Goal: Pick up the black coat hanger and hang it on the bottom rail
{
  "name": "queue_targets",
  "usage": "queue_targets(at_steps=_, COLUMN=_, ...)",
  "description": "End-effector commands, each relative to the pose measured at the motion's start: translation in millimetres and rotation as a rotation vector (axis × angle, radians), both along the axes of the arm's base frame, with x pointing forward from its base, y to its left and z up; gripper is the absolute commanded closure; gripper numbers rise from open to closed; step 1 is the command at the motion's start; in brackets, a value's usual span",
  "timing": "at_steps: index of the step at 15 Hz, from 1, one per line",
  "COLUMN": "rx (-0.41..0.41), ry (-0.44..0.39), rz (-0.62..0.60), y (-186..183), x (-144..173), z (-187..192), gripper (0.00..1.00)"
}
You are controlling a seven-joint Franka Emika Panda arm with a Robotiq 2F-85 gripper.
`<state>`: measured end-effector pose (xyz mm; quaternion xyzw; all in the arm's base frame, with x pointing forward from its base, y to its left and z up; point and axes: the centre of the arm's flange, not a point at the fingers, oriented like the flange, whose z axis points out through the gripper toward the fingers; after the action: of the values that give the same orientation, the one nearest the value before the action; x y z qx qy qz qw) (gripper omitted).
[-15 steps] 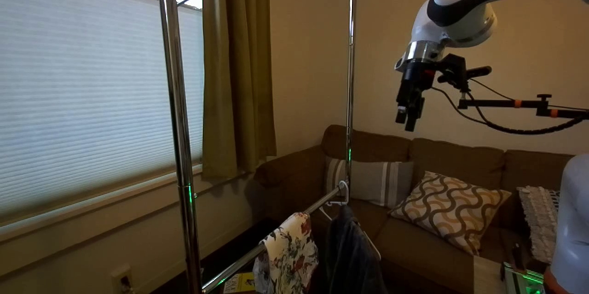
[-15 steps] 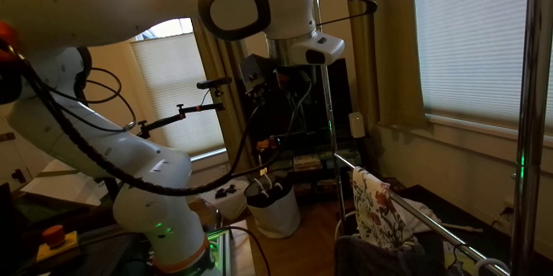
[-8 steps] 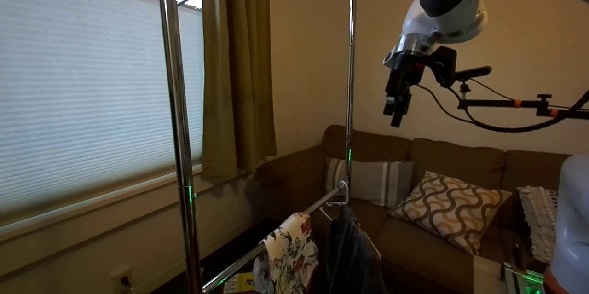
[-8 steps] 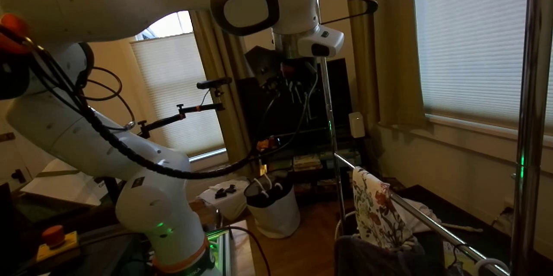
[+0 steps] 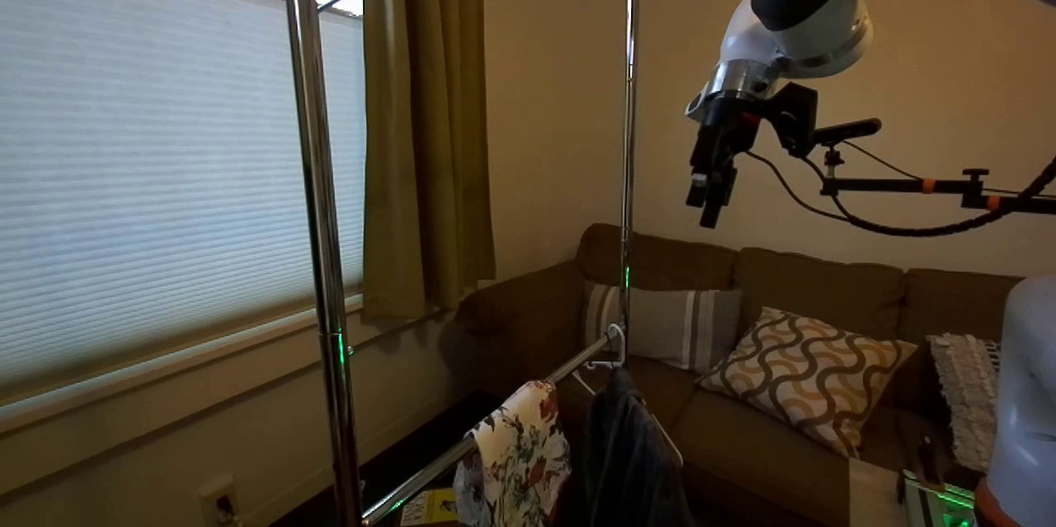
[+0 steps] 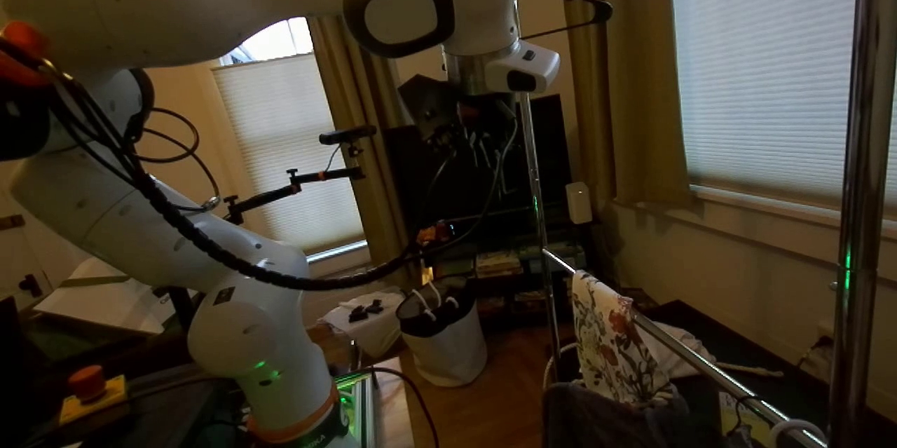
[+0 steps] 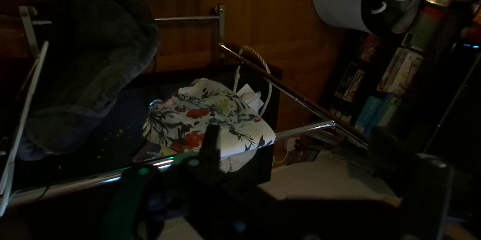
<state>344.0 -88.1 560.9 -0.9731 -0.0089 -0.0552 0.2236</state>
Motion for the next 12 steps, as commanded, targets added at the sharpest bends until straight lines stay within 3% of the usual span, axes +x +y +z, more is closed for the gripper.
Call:
queue_targets(at_steps=1, rx=0.035, ry=-0.060, rz=0.119, y=48.4, x=8.7, z=13.4, gripper=0.00)
queue_targets(at_steps=4, rx=0.072, ry=-0.128, rz=0.282, y=124.8, x=-1.0, z=57.6, gripper=0.00)
queue_targets(at_steps=7, rx=0.102, ry=-0.227, rz=0.433, y=173.8, x=-20.1, z=104.4, gripper=0.00)
queue_targets(at_steps=10, rx=0.125, ry=-0.416, rz=0.433, y=188.9, x=-28.1, z=156.8, gripper=0.00)
queue_targets(at_steps=11, rx=0.112, ry=-0.432, rz=0.455, y=186.1, x=-30.6, z=169.8, gripper=0.00)
queue_targets(at_steps=12, rx=0.097, ry=-0.375, rz=0.429, y=187.2, x=-28.7, z=151.6, gripper=0.00)
